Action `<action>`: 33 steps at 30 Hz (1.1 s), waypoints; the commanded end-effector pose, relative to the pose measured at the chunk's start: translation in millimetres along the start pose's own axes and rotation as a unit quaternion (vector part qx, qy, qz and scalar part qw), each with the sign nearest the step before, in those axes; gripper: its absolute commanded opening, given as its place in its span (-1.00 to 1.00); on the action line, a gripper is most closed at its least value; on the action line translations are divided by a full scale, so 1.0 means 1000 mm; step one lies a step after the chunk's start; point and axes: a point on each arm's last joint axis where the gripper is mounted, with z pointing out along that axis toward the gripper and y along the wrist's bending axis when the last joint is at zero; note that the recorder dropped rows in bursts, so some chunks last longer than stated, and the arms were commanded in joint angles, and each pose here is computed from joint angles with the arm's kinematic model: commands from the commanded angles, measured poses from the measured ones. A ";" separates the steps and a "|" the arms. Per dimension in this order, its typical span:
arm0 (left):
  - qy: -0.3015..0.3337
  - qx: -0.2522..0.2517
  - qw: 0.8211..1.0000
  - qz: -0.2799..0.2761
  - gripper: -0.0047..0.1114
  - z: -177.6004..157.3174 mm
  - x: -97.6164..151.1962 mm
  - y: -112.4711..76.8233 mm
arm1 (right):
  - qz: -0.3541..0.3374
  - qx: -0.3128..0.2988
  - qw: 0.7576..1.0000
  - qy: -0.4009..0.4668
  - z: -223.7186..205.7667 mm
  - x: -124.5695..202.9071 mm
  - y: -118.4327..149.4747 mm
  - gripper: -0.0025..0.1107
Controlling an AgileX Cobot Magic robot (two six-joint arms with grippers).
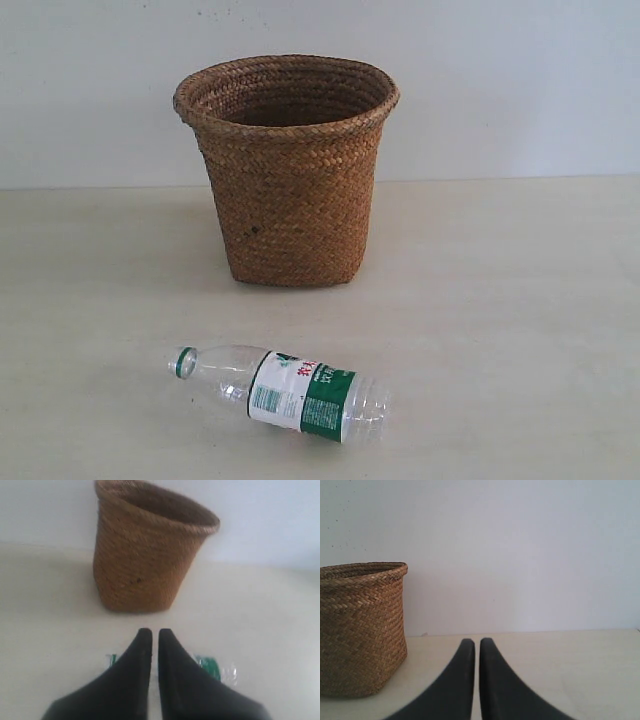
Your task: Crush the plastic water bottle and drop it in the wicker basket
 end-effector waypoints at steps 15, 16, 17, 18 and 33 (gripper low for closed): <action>0.239 0.175 0.817 0.494 -0.77 0.152 -0.024 0.045 | -0.005 0.001 1.000 -0.005 0.000 -0.001 0.000 -0.94; 0.246 0.178 0.807 0.506 -0.70 0.163 -0.018 0.043 | -0.005 0.001 1.000 -0.005 0.000 -0.001 0.000 -0.94; 0.250 0.175 0.796 0.523 -0.60 0.174 -0.012 0.042 | -0.005 0.001 1.000 -0.005 0.000 -0.001 0.000 -0.94; 0.253 0.169 0.782 0.543 -0.50 0.184 -0.007 0.041 | -0.005 0.001 1.000 -0.005 0.000 -0.001 0.000 -0.94; 0.294 0.185 0.669 0.658 -0.01 0.245 0.051 0.041 | -0.005 0.001 1.000 -0.005 0.000 -0.001 0.000 -0.94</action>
